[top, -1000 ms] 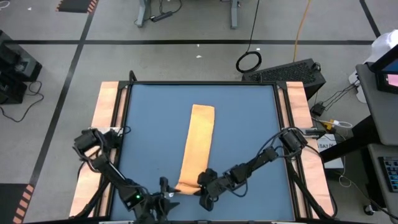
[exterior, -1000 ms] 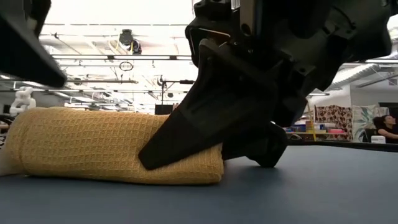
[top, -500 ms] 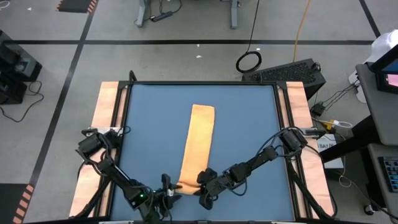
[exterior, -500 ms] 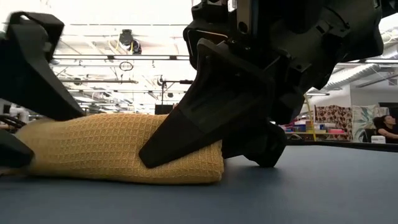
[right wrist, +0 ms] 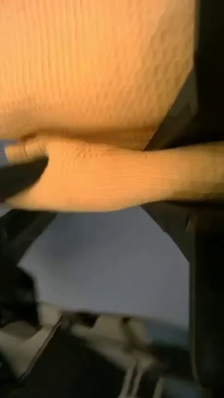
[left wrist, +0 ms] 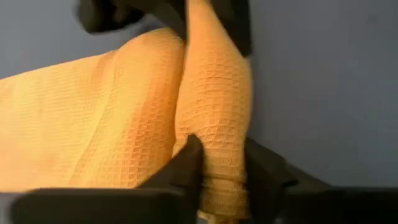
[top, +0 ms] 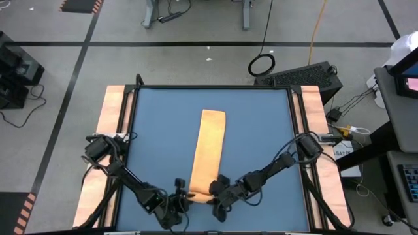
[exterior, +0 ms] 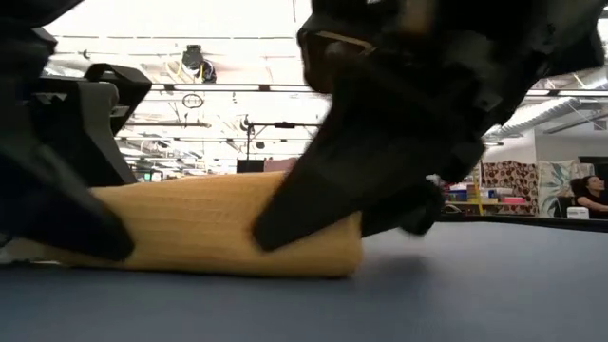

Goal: Roll towel into tight, uniform cylinder
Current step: Roll the orange microfiber cloth

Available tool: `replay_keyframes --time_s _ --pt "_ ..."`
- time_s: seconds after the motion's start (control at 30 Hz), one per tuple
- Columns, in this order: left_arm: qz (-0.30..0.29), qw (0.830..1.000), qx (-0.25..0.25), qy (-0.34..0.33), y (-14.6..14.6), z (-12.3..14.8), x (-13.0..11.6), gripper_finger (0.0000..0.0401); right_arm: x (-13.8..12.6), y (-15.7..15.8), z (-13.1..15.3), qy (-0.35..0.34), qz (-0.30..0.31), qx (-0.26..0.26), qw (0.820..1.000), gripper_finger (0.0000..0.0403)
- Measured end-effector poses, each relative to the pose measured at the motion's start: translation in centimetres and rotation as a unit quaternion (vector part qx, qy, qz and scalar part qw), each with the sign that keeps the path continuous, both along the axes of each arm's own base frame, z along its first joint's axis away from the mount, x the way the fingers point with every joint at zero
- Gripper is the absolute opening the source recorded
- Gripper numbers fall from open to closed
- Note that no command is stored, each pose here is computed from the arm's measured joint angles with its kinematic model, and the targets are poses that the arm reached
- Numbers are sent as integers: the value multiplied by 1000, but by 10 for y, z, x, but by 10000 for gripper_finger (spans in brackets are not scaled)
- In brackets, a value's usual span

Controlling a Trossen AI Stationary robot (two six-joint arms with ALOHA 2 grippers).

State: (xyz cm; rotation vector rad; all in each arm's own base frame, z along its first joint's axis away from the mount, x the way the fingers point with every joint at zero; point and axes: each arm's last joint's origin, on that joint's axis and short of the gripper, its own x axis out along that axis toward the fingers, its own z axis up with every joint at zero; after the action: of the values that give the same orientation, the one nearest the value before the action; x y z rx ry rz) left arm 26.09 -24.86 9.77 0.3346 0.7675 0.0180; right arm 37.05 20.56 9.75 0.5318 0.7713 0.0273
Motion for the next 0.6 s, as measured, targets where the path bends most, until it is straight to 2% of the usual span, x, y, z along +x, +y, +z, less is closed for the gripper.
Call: replay_keyframes --time_s 0.07,0.1,0.3,0.43,0.6 --pt "-2 1000 -7 7 1 0 1 54 -4 -1 11 -1 18 -35 999 112" --pt "-2 1000 -9 9 1 0 2 47 -6 -1 15 -2 29 -49 998 126" --pt "-5 999 -29 27 7 -1 8 47 -26 15 33 -23 93 -183 978 190" --pt "-5 997 -68 45 12 1 14 51 -40 38 28 -59 131 -286 947 206" --pt "-13 991 -114 69 22 10 22 54 -51 63 16 -117 129 -393 903 210"
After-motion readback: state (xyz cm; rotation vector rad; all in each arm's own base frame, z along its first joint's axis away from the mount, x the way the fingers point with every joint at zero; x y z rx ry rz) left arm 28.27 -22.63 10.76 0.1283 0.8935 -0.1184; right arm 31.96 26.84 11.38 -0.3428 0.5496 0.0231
